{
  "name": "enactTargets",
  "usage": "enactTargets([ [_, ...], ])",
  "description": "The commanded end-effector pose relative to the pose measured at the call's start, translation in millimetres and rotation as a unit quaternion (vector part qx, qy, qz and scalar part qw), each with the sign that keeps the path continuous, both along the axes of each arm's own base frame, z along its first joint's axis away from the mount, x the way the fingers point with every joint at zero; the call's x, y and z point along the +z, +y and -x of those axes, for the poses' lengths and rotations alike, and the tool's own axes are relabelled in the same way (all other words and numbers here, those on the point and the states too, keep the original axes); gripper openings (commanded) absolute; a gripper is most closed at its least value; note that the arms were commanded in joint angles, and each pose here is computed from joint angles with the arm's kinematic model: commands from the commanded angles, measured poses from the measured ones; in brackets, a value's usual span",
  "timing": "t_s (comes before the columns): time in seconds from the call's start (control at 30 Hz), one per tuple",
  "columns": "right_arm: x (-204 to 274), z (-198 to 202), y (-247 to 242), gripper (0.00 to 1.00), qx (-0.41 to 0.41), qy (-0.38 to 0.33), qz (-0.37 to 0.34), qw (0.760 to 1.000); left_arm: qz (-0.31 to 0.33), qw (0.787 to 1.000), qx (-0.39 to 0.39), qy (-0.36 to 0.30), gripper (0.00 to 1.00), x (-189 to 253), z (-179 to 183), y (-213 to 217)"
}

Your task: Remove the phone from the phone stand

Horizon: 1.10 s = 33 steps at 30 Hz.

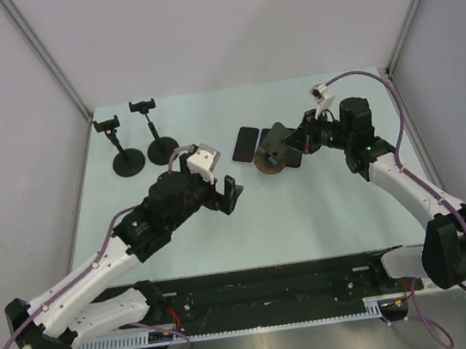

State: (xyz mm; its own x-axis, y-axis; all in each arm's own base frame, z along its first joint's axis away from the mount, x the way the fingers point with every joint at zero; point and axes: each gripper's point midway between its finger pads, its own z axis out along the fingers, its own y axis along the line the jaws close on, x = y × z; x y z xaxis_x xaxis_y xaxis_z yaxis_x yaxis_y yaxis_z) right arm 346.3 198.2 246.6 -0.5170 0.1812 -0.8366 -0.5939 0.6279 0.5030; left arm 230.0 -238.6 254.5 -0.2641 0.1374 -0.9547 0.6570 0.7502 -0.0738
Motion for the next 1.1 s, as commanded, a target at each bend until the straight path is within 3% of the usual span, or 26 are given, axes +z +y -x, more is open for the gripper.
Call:
enactTargets([
  [0.0,15.2,19.2,24.0,0.0,0.028,-0.017,-0.009,0.999,-0.014,0.999,0.031,-0.03,1.0,20.3,-15.4,-16.1],
  [0.47,6.3,57.8,78.9,0.0,0.109,-0.003,-0.025,0.994,-0.13,0.989,0.015,-0.07,1.0,2.9,-36.2,-73.1],
  [0.77,11.3,67.6,86.8,0.0,0.124,-0.009,-0.03,0.992,-0.126,0.99,0.002,-0.061,1.0,-14.2,-35.5,-86.4],
  [1.07,14.0,74.3,89.0,0.0,0.137,-0.012,-0.034,0.99,-0.146,0.985,0.062,-0.063,1.0,-31.3,-51.5,-74.8],
])
